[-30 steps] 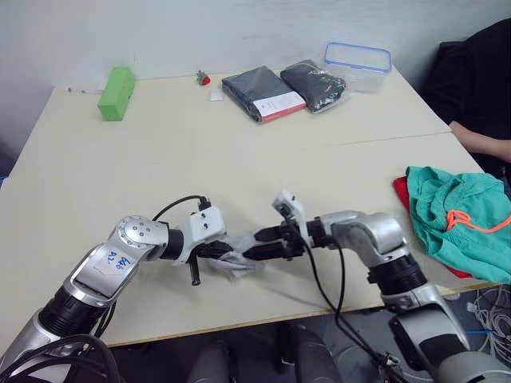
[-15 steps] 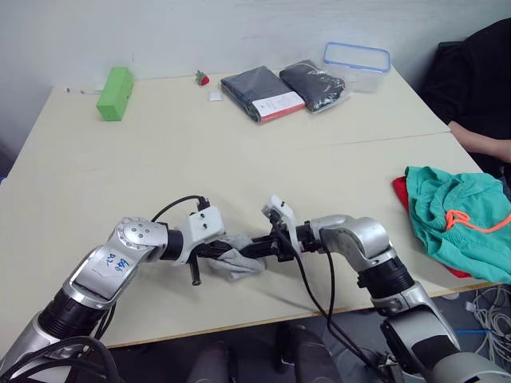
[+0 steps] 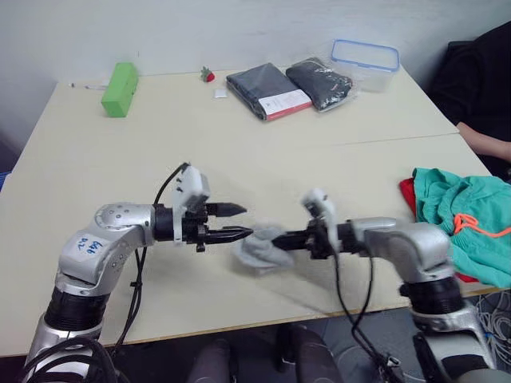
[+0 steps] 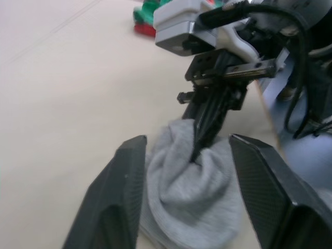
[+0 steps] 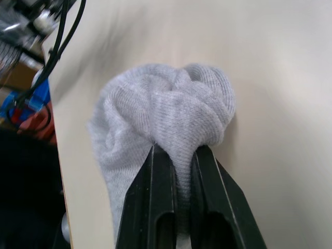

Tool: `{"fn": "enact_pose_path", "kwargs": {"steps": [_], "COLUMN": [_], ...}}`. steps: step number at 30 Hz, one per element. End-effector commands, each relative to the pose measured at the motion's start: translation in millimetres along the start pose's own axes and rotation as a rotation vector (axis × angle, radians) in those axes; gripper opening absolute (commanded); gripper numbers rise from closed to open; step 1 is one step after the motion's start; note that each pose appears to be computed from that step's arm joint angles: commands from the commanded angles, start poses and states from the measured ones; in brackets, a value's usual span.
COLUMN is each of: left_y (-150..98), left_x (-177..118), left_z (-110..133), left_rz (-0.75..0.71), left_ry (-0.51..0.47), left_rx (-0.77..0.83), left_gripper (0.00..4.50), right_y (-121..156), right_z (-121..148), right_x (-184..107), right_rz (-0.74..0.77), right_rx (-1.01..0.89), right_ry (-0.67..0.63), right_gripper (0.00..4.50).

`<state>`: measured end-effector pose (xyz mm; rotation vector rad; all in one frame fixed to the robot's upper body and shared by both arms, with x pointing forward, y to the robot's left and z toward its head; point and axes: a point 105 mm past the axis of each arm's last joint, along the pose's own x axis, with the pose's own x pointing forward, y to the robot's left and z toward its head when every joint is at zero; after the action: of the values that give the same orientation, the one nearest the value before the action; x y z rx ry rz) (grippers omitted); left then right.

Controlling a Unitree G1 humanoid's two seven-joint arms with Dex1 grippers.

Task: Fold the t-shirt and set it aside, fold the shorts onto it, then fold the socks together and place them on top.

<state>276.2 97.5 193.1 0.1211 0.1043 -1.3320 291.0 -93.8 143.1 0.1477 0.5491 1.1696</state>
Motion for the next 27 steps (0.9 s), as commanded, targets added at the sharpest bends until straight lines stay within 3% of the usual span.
{"fn": "enact_pose_path", "kwargs": {"steps": [1,4,7,11,17,22,27], "left_y": [-7,-11,-16,-18,-19,-22,-21], "left_x": [4,7,13,26,31,35,35], "left_z": [25,28,32,33,29,25,26], "left_rz": [-0.061,-0.105,-0.16,-0.184,-0.184,-0.169,-0.154], "left_ry": [-0.103,-0.106,-0.105,-0.108,-0.108,-0.103,-0.114], "left_rx": [0.037,0.039,0.057,0.09,0.099,0.11,0.116], "left_gripper": [3.66,4.47,4.47,4.47,4.47,4.47,4.47], "right_y": [10,7,-2,-24,-51,-88,-125], "right_z": [20,26,37,42,19,-19,-54], "right_x": [-55,-96,-150,-238,-308,-325,-305], "right_rz": [-0.061,-0.159,-0.31,-0.619,-0.86,-1.01,-1.075], "right_rx": [-0.038,-0.042,-0.018,0.039,0.145,0.22,0.262], "right_ry": [-0.101,-0.133,-0.194,-0.259,-0.297,-0.301,-0.261], "right_gripper": [0.0,0.0,0.0,0.0,0.0,0.0,0.0]}}
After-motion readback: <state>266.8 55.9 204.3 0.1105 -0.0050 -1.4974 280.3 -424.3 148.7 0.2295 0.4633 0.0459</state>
